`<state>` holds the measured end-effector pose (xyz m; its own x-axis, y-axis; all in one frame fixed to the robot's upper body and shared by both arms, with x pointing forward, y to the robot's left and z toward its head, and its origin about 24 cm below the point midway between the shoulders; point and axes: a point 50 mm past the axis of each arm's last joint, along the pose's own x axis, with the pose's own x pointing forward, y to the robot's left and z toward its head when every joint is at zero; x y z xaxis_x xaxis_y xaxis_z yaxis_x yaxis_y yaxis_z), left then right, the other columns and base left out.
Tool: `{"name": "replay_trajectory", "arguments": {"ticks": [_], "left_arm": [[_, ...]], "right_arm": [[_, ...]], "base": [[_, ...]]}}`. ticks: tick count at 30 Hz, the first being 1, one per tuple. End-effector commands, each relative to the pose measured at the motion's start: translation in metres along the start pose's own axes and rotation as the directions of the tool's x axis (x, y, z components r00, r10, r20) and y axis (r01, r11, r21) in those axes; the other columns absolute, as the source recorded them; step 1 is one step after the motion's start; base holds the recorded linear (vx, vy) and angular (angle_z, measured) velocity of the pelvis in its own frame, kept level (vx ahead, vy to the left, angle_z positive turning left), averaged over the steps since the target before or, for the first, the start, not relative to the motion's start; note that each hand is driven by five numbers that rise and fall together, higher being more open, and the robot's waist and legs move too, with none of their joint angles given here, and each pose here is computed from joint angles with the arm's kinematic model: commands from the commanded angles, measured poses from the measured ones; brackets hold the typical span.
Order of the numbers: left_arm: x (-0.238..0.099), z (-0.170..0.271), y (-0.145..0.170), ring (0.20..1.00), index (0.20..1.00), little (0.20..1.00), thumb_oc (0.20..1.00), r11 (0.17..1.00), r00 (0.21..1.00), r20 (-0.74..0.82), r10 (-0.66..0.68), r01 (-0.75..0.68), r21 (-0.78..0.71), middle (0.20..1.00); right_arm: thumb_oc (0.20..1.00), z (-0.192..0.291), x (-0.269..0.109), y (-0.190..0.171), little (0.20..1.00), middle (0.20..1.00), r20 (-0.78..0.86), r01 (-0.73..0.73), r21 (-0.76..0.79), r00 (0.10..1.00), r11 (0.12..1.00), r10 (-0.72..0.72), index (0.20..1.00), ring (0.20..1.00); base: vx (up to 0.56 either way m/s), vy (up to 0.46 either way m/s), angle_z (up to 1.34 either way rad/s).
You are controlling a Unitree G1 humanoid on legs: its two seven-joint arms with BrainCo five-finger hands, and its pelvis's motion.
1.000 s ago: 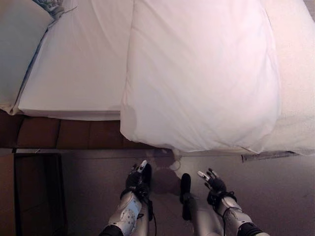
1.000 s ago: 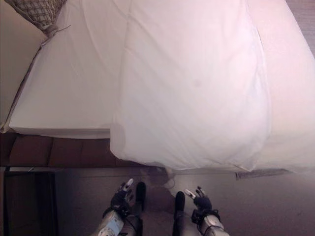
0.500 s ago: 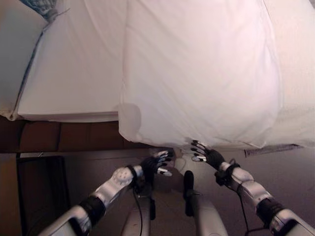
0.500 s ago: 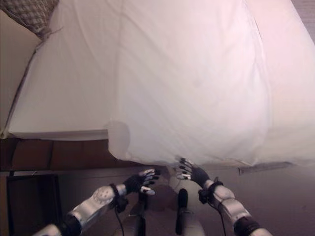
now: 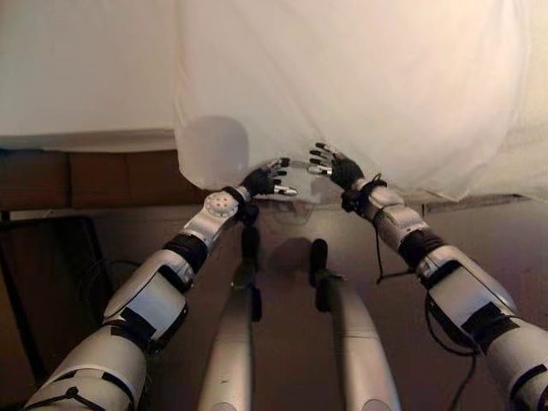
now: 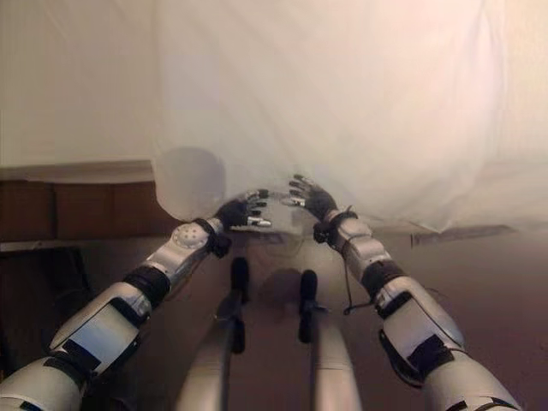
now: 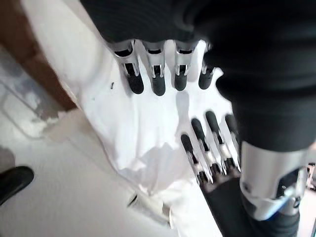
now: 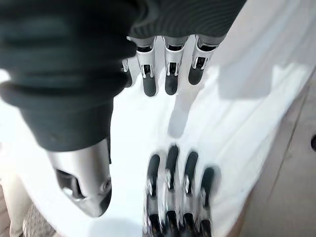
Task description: Make the bed
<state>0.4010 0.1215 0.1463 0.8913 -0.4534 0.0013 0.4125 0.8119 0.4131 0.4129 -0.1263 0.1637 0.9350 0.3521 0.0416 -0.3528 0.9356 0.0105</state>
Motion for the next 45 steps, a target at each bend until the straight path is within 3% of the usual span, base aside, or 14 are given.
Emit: {"name": "replay_trajectory", "arguments": {"ticks": [1,4,8,15,19,21,24,27,31,37,39,40,43,45], "left_arm": [[0.004,0.021,0.026,1.0,1.0,1.0,1.0,0.981,0.979,0.083,0.187,-0.19,0.035,1.0],[0.003,0.024,0.041,1.0,1.0,1.0,1.0,0.966,0.964,0.067,0.258,-0.259,0.017,1.0],[-0.007,0.025,0.073,1.0,1.0,1.0,1.0,0.898,0.897,0.038,0.44,-0.44,0.003,1.0],[-0.03,0.006,0.105,1.0,1.0,1.0,1.0,0.795,0.796,-0.041,0.604,-0.599,0.092,1.0],[-0.074,-0.04,0.13,1.0,1.0,1.0,1.0,0.666,0.65,-0.178,0.739,-0.745,0.045,1.0],[-0.082,-0.048,0.132,1.0,1.0,1.0,1.0,0.657,0.636,-0.2,0.745,-0.752,0.056,1.0],[-0.114,-0.085,0.132,1.0,1.0,1.0,1.0,0.608,0.566,-0.297,0.769,-0.791,0.07,1.0],[-0.151,-0.135,0.111,1.0,1.0,1.0,1.0,0.59,0.502,-0.449,0.739,-0.804,0.071,1.0],[-0.174,-0.175,0.073,1.0,1.0,1.0,1.0,0.637,0.491,-0.575,0.655,-0.768,0.07,1.0],[-0.196,-0.222,-0.02,1.0,1.0,1.0,1.0,0.827,0.558,-0.745,0.364,-0.563,-0.018,1.0],[-0.203,-0.228,-0.034,1.0,1.0,1.0,1.0,0.827,0.545,-0.773,0.324,-0.56,-0.048,1.0],[-0.21,-0.236,-0.066,1.0,1.0,1.0,1.0,0.855,0.54,-0.812,0.22,-0.508,-0.106,1.0],[-0.216,-0.241,-0.096,1.0,1.0,1.0,1.0,0.876,0.535,-0.837,0.114,-0.451,-0.169,1.0],[-0.222,-0.243,-0.14,1.0,1.0,1.0,1.0,0.898,0.524,-0.85,-0.056,-0.346,-0.273,1.0]], "right_arm": [[1.0,0.021,0.004,-0.009,1.0,1.0,0.07,0.059,0.064,0.996,0.996,-0.063,1.0,1.0],[1.0,0.04,0.008,-0.015,1.0,1.0,0.104,0.122,0.097,0.986,0.988,-0.132,1.0,1.0],[1.0,0.058,0.005,-0.042,1.0,1.0,0.109,0.327,0.207,0.929,0.922,-0.354,1.0,1.0],[1.0,0.062,-0.013,-0.081,1.0,1.0,0.08,0.557,0.09,0.822,0.826,-0.563,1.0,1.0],[1.0,0.045,-0.039,-0.117,1.0,1.0,0.043,0.663,0.069,0.745,0.745,-0.666,1.0,1.0],[1.0,0.039,-0.045,-0.124,1.0,1.0,0.027,0.678,0.071,0.732,0.732,-0.68,1.0,1.0],[1.0,0.015,-0.073,-0.15,1.0,1.0,-0.038,0.759,0.098,0.649,0.644,-0.76,1.0,1.0],[1.0,-0.042,-0.11,-0.165,1.0,1.0,-0.183,0.827,0.085,0.561,0.556,-0.807,1.0,1.0],[1.0,-0.108,-0.135,-0.149,1.0,1.0,-0.333,0.841,0.074,0.527,0.536,-0.782,1.0,1.0],[1.0,-0.206,-0.187,-0.096,1.0,1.0,-0.571,0.783,-0.01,0.506,0.622,-0.647,1.0,1.0],[1.0,-0.217,-0.196,-0.088,1.0,1.0,-0.598,0.777,-0.018,0.496,0.629,-0.63,1.0,1.0],[1.0,-0.241,-0.214,-0.068,1.0,1.0,-0.667,0.761,-0.025,0.47,0.648,-0.578,1.0,1.0],[1.0,-0.256,-0.232,-0.056,1.0,1.0,-0.713,0.749,-0.048,0.438,0.661,-0.548,1.0,1.0],[1.0,-0.279,-0.257,-0.029,1.0,1.0,-0.801,0.673,-0.083,0.393,0.735,-0.451,1.0,1.0]], "base": [[0.0,0.0,0.0],[-0.01,0.007,0.04],[0.01,0.024,0.01],[0.0,0.003,0.01],[0.05,-0.022,0.01],[0.04,-0.019,0.03],[0.07,-0.012,0.07],[0.1,-0.06,0.04],[0.1,-0.06,0.1],[0.09,-0.045,0.05],[0.05,-0.029,0.03],[0.05,-0.035,0.04],[0.07,-0.017,0.08],[0.1,-0.008,0.03]]}}
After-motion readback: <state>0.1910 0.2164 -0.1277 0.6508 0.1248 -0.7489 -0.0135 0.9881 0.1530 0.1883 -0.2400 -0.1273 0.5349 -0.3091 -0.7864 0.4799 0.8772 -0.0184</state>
